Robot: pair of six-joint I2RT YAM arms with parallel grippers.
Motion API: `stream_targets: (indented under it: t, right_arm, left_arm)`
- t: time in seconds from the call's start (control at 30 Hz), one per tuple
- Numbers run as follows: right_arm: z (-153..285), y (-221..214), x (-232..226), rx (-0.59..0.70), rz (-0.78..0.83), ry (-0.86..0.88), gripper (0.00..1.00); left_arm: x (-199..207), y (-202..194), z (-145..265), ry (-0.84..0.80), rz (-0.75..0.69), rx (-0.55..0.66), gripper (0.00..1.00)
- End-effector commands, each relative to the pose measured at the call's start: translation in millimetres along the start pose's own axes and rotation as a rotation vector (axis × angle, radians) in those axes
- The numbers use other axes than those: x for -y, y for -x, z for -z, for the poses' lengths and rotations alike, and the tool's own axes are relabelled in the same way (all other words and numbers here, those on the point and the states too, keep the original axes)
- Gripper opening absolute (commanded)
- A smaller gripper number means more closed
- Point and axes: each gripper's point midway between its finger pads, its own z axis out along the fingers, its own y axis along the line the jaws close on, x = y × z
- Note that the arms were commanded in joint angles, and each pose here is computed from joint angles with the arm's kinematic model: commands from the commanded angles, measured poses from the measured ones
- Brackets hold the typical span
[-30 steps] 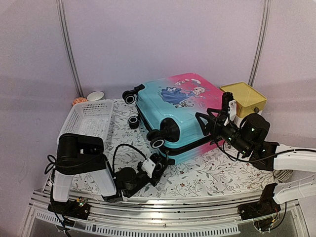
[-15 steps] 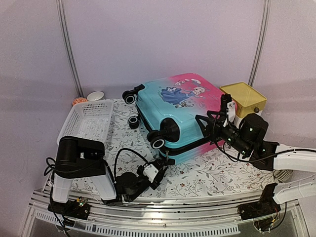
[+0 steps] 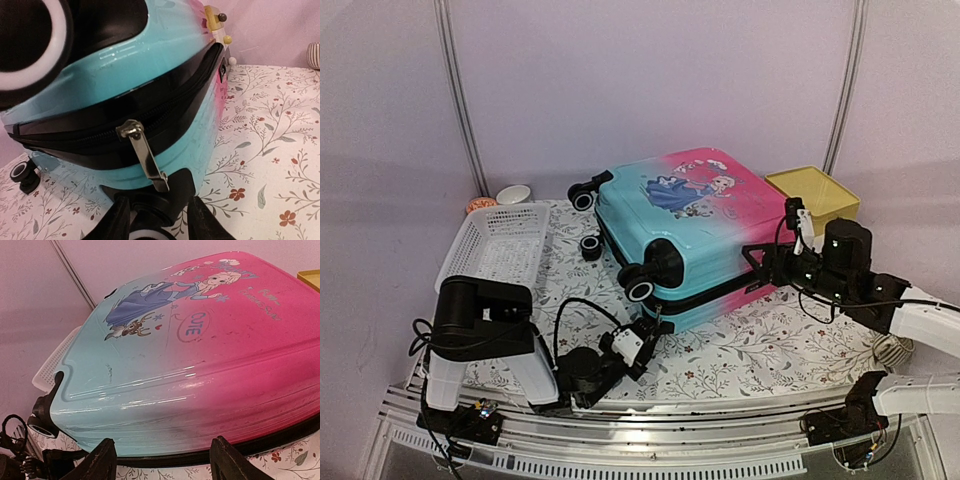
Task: Open, take out, and arrange the luggage
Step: Hold the luggage at the center of the board, then pick up the zipper from the luggage.
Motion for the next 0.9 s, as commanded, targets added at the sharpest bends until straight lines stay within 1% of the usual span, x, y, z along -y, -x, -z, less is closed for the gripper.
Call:
stream_targets:
  t: [0.0,0.2,0.33,0.47,0.57,0.73,0.87]
  right_arm:
    - [8,-27,-5,-0.1,-0.117,0.085,0.65]
    - [-13,-40,-17,-0.119,-0.193,0.174,0.63]
    - [-26,-38,-24,-0.114,-0.211,0.214,0.62]
    - [-25,-31,-27,-0.079,-0.213,0.233,0.62]
    - [-21,-28,-26,-0.059,-0.205,0.225,0.62]
    - [-16,-21,-26,-0.03,-0.183,0.228,0.62]
    - [-12,-12,-28,0.0,-0.165,0.234,0.62]
  left_arm:
    - [-11,37,-3,0.072,0.129,0.121,0.41]
    - [-11,45,-8,0.09,0.146,0.143,0.4]
    - [-11,44,-16,0.128,0.121,0.128,0.39]
    - [-16,40,-22,0.173,0.105,0.103,0.31]
    - [-17,36,-24,0.183,0.104,0.092,0.23]
    - [-22,31,-23,0.212,0.099,0.073,0.01]
    - [-29,29,-18,0.224,0.102,0.069,0.0]
